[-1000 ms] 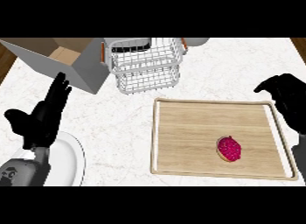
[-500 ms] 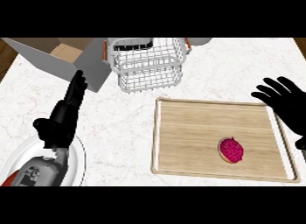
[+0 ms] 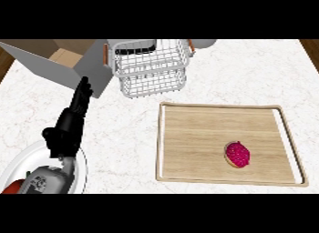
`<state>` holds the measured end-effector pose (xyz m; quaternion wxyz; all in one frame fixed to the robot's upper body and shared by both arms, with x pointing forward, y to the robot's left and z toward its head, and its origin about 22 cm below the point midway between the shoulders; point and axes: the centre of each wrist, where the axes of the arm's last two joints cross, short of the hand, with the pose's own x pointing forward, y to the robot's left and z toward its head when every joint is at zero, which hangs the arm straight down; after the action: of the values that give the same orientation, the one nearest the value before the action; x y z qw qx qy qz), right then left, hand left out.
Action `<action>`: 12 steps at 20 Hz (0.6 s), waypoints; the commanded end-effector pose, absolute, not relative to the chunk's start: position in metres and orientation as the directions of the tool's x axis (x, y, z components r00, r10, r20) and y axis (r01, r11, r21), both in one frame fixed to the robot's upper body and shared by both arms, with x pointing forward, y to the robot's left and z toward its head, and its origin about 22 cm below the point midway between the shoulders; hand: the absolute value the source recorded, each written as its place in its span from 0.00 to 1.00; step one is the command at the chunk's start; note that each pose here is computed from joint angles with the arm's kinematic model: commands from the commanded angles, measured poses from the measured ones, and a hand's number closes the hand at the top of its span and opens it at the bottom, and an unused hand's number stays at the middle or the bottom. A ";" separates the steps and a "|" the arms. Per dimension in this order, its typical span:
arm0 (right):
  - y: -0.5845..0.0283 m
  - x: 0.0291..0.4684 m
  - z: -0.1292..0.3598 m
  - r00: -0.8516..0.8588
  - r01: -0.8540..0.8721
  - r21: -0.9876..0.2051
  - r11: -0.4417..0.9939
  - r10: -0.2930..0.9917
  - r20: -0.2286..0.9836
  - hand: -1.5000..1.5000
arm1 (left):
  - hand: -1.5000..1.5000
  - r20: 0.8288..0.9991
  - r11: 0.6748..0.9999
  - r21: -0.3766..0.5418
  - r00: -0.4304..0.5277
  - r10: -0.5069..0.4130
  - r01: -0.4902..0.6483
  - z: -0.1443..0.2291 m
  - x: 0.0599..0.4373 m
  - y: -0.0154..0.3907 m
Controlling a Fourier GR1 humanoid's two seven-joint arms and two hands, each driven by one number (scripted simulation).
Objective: Pick the cupcake from the tray and place it in the tiered basket
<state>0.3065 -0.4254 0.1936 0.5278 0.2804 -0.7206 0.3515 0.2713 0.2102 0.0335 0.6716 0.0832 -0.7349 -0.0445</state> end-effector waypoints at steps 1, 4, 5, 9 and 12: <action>-0.411 0.293 0.270 -0.509 -0.743 -0.544 0.390 0.198 0.837 0.00 | 0.50 0.980 0.981 0.181 -0.076 -0.186 -0.062 0.028 0.272 0.207; -0.380 0.275 0.295 -0.620 -0.662 -0.696 0.279 0.318 0.717 0.00 | 0.50 0.976 0.980 0.187 -0.100 -0.194 -0.073 0.028 0.270 0.209; -0.372 0.266 0.302 -0.647 -0.630 -0.735 0.251 0.354 0.675 0.00 | 0.50 0.980 0.983 0.176 -0.079 -0.180 -0.062 0.023 0.264 0.212; -0.353 0.251 0.282 -0.662 -0.601 -0.780 0.176 0.437 0.609 0.00 | 0.50 0.979 0.983 0.174 -0.096 -0.180 -0.066 0.038 0.268 0.202; -0.334 0.241 0.271 -0.682 -0.583 -0.802 0.126 0.460 0.568 0.00 | 0.50 0.979 0.983 0.172 -0.097 -0.178 -0.067 0.017 0.266 0.203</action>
<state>0.2557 -0.3479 0.2765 0.4245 0.0523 -0.6796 0.5960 0.2672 0.2052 0.0275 0.6681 0.0842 -0.7380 -0.0435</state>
